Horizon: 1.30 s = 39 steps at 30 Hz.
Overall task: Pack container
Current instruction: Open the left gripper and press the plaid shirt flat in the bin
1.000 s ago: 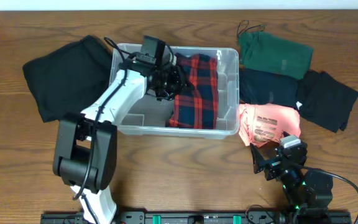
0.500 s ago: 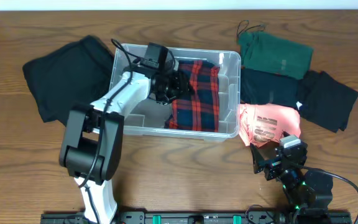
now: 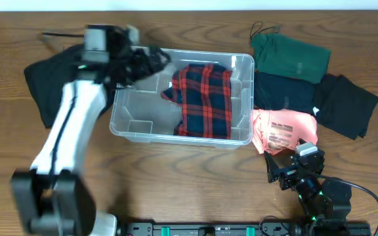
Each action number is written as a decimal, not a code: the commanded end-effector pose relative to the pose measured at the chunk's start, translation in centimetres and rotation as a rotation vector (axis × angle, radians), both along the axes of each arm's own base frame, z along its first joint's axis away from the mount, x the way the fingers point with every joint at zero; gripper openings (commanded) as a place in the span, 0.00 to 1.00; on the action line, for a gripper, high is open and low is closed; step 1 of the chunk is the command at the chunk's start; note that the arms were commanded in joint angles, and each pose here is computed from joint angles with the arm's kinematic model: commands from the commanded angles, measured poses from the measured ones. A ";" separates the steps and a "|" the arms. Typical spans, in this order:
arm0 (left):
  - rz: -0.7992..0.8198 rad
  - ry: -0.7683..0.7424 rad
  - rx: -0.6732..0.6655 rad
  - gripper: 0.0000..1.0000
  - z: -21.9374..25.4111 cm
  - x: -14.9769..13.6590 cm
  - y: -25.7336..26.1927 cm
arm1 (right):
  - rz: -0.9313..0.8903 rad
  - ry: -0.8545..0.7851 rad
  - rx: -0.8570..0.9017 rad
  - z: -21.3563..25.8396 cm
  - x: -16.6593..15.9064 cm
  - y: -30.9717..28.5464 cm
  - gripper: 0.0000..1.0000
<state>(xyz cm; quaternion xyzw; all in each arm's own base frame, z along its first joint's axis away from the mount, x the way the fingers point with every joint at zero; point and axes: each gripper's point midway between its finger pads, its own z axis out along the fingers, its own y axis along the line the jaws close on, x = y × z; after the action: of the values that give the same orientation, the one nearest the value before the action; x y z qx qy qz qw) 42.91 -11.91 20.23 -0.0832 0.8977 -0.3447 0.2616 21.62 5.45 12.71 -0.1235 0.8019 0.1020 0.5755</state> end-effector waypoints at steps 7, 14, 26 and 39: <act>-0.237 -0.236 0.013 0.51 6.6 -4.0 -3.5 | 0.003 -0.001 -0.007 -0.1 0.0 0.0 0.99; -0.401 -0.011 0.191 0.13 -3.0 -6.5 -9.1 | 0.003 -0.001 -0.007 -0.1 0.0 0.0 0.99; -0.348 0.300 0.640 0.10 -18.7 -6.7 -6.5 | 0.003 -0.001 -0.007 -0.1 0.0 0.0 0.99; -0.279 0.195 0.585 0.38 -8.8 -4.7 -5.4 | 0.003 -0.001 -0.007 -0.1 0.0 0.0 0.99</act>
<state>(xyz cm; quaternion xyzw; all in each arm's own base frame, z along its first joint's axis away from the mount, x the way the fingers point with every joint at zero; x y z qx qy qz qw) 35.56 -18.60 5.21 0.1028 0.9881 -0.1006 0.0553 21.62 5.45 12.70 -0.1235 0.8021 0.1020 0.5754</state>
